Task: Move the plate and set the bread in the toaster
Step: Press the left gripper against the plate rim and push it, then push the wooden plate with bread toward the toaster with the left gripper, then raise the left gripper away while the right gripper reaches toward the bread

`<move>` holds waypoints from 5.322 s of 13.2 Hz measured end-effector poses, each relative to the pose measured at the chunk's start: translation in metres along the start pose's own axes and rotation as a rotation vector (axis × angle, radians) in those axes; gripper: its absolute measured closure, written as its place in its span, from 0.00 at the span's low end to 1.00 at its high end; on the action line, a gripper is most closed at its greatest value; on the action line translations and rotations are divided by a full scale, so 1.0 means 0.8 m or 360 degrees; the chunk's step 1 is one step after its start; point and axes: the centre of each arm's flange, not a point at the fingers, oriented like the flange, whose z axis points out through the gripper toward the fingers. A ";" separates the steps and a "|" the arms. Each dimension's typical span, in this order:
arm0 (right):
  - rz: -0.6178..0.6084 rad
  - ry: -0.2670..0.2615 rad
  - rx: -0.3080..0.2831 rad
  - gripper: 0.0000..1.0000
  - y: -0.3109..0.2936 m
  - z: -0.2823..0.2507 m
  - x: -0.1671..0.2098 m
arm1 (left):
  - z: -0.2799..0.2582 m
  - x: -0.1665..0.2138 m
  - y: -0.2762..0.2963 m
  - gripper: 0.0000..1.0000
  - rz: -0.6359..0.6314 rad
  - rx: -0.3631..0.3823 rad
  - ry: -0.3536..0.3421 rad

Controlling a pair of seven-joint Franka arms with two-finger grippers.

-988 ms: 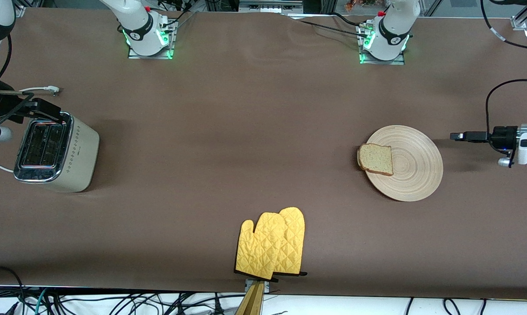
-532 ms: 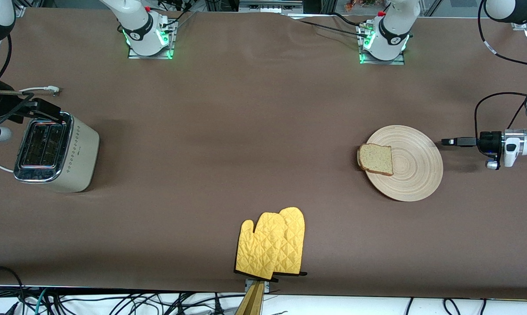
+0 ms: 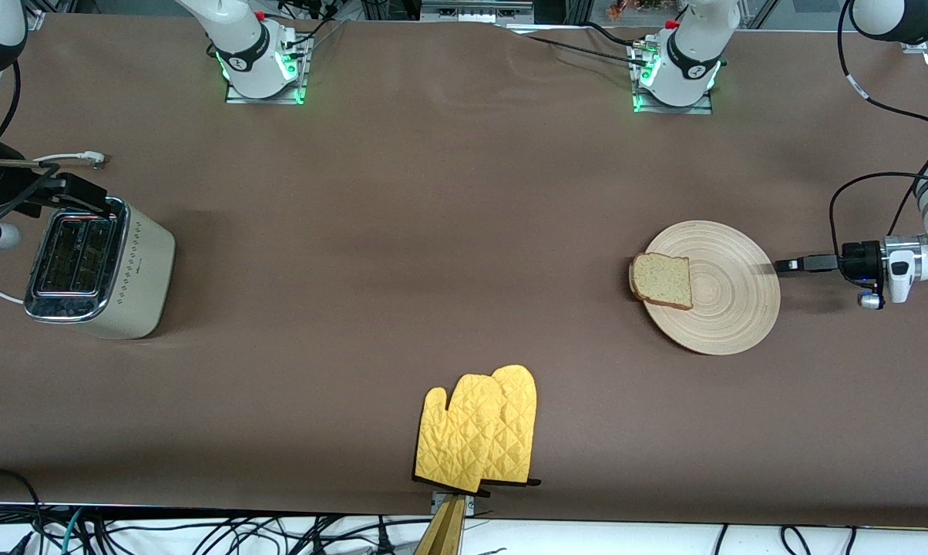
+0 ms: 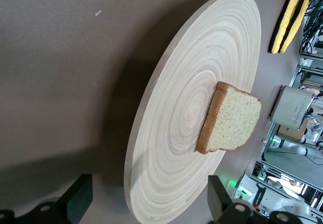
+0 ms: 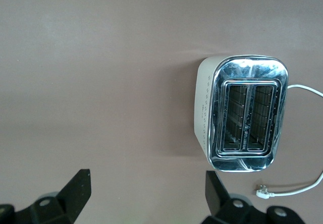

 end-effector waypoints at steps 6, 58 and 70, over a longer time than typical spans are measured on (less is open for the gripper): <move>0.0000 0.0000 0.0000 0.00 0.000 0.000 0.000 | 0.026 0.009 -0.016 0.28 -0.0027 -0.0030 -0.0003; 0.0009 -0.0005 0.0000 0.00 0.004 0.002 0.001 | 0.536 0.058 0.415 0.07 0.0179 -0.0379 -0.0013; 0.0002 -0.0057 -0.0005 0.00 0.000 0.026 0.014 | 0.122 -0.165 0.657 0.00 0.0572 0.1570 -0.0004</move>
